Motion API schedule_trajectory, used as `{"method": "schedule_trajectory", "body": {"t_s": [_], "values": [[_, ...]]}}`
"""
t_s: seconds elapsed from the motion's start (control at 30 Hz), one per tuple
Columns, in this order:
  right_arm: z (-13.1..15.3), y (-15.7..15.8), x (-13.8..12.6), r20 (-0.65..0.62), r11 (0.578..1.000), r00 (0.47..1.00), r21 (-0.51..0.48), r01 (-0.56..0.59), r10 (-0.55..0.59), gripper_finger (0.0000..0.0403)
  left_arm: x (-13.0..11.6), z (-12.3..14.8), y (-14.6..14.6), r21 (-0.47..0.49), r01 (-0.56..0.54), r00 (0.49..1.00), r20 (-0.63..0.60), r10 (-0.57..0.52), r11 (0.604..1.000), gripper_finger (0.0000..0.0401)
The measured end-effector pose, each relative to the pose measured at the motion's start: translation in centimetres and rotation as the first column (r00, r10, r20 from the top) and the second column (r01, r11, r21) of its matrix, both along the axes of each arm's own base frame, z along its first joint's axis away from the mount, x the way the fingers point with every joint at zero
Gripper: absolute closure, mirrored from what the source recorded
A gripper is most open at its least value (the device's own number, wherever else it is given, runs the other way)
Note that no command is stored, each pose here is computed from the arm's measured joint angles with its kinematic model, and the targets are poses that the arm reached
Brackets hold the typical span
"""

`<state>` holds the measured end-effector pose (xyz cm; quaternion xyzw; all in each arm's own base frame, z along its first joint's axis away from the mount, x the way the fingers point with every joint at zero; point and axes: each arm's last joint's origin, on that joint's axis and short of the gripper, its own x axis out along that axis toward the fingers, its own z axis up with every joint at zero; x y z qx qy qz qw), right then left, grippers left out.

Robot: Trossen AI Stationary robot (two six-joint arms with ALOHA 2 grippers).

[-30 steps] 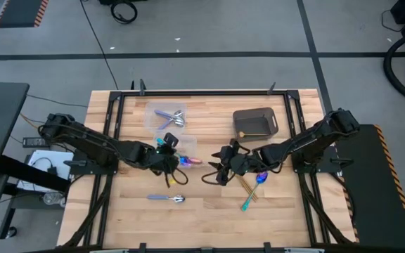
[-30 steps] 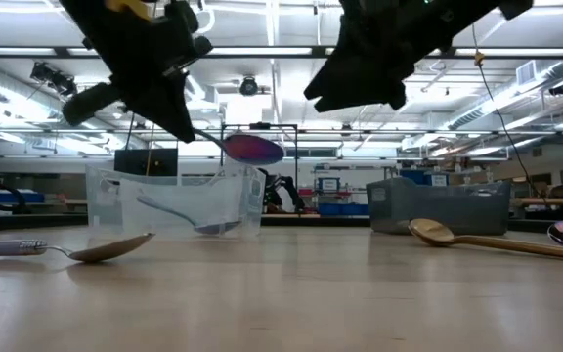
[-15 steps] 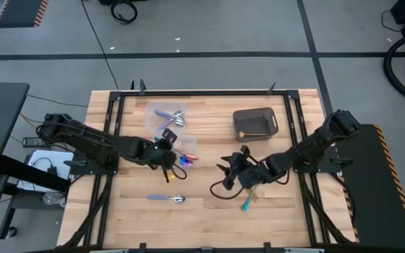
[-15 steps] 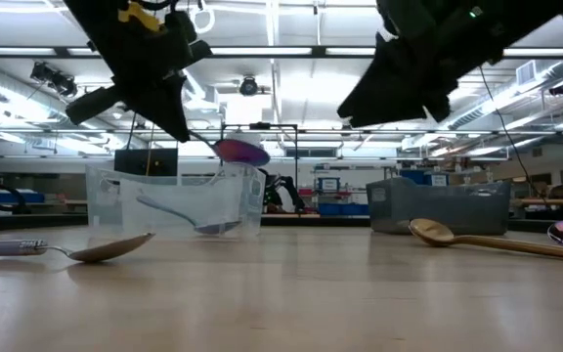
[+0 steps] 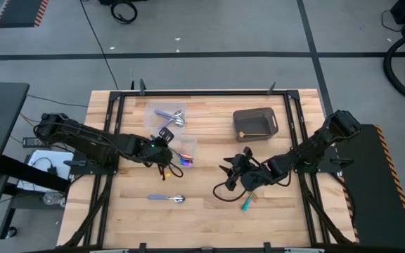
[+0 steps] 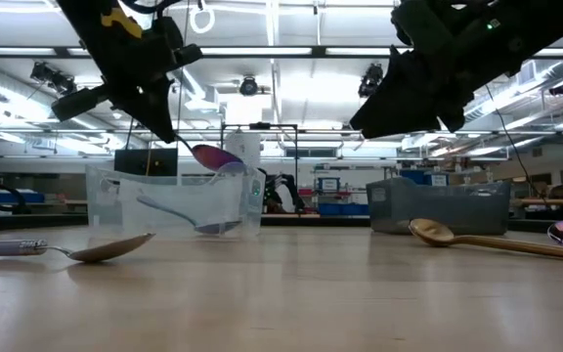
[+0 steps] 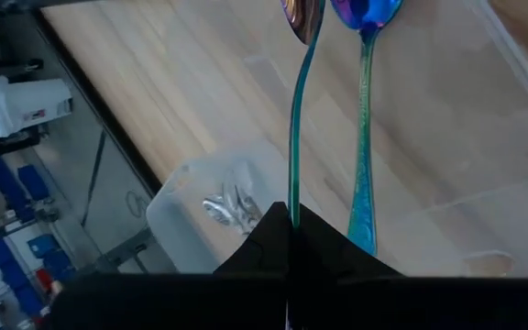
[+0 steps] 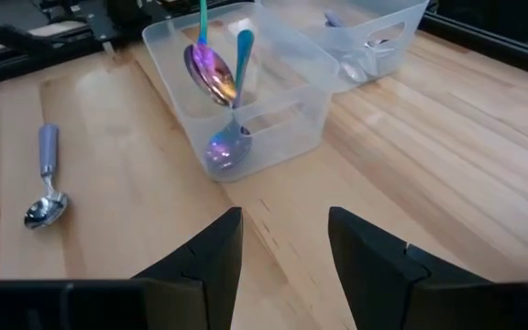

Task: Sort silverware by color (type)
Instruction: Put the blue spoon into the bottom transparent bin

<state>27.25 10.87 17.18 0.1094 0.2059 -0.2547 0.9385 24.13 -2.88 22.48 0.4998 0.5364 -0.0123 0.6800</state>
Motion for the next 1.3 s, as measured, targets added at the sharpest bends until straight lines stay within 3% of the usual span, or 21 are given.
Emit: {"method": "schedule_trajectory", "body": {"t_s": [0.2, 0.47, 0.7, 1.1, 1.3], "values": [[0.0, 0.2, 0.0, 0.0, 1.0, 1.0, -0.004, -0.013, 0.013, 0.0229, 0.3, -2.1, 0.7, 0.0, 0.003, 0.999, -0.048, -0.003, 1.0, 0.0395], [0.1, 0.2, 0.1, 0.008, 1.0, 1.0, -0.005, -0.016, 0.016, 0.0229, 0.5, -4.4, 0.8, -0.019, 0.019, 1.0, 0.024, -0.019, 1.0, 0.0392], [0.1, 0.2, 0.1, 0.006, 1.0, 1.0, -0.007, -0.018, 0.018, 0.0229, -0.1, -5.3, 0.8, -0.047, -0.001, 1.0, 0.016, 0.002, 0.999, 0.0385], [0.1, 0.2, 0.1, 0.011, 1.0, 1.0, -0.003, -0.017, 0.017, 0.0229, 0.1, -4.7, -0.5, -0.115, -0.005, 0.997, 0.075, 0.013, 0.993, 0.0277], [0.1, 0.2, 0.1, 0.005, 1.0, 1.0, 0.0, -0.023, 0.023, 0.0229, 0.4, -3.0, -0.9, -0.145, -0.033, 0.992, 0.118, 0.05, 0.989, 0.0265]]}}
